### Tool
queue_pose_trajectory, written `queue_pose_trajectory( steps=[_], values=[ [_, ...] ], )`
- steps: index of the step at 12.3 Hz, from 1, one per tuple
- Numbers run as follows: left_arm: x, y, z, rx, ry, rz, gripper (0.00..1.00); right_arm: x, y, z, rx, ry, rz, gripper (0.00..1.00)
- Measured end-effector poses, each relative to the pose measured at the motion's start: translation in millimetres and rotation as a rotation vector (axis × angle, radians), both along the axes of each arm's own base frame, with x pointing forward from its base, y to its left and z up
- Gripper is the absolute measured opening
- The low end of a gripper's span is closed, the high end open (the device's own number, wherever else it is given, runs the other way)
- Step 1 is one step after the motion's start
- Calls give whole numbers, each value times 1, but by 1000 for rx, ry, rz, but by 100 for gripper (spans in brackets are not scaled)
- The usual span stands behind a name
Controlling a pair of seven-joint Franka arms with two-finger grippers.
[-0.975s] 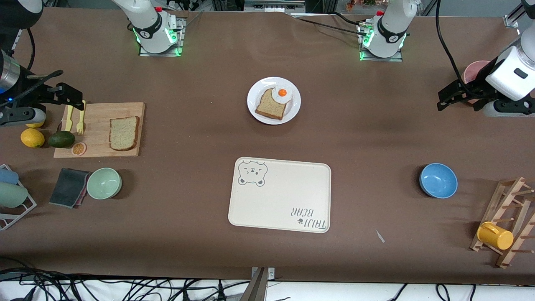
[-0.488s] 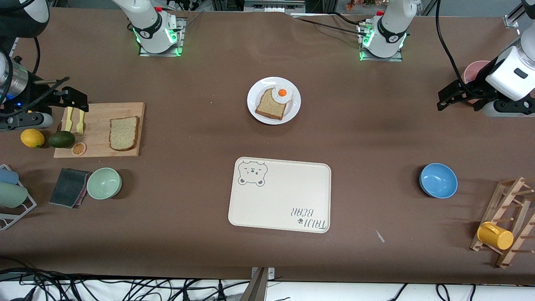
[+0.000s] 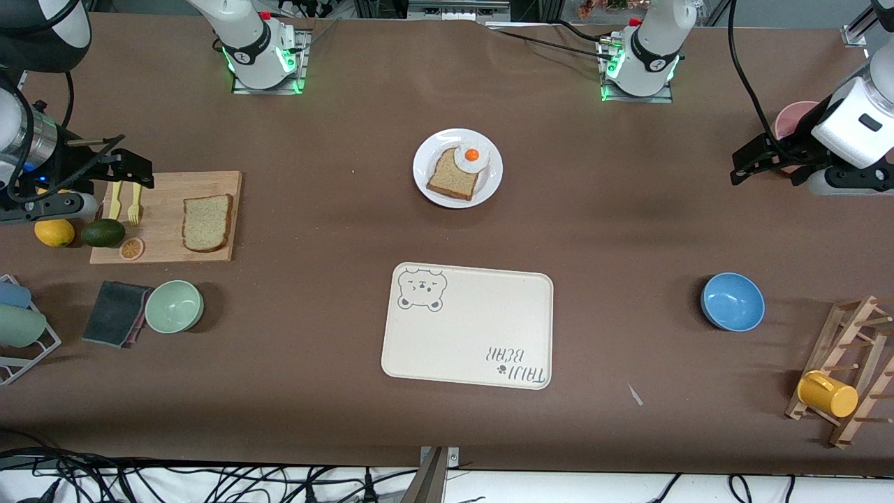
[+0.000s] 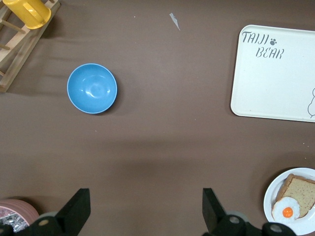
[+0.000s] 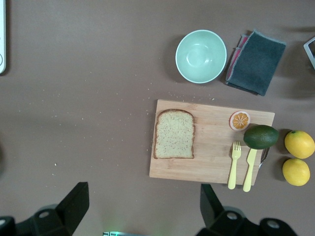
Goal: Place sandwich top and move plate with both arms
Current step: 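Reach the right gripper down to the bread slice on the cutting board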
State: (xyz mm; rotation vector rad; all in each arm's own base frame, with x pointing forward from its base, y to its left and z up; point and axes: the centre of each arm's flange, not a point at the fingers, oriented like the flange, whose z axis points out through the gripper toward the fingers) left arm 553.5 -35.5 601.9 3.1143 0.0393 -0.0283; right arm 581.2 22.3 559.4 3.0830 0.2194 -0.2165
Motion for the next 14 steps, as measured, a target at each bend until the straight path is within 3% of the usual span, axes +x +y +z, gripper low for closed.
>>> queue_pose_trajectory(
  steps=[10, 14],
  values=[
    [0, 0, 0, 0, 0, 0, 100, 6, -3, -24, -1, 18, -5, 100],
    [0, 0, 0, 0, 0, -1, 100, 7, -2, -80, 1, -1, 3, 100]
  ],
)
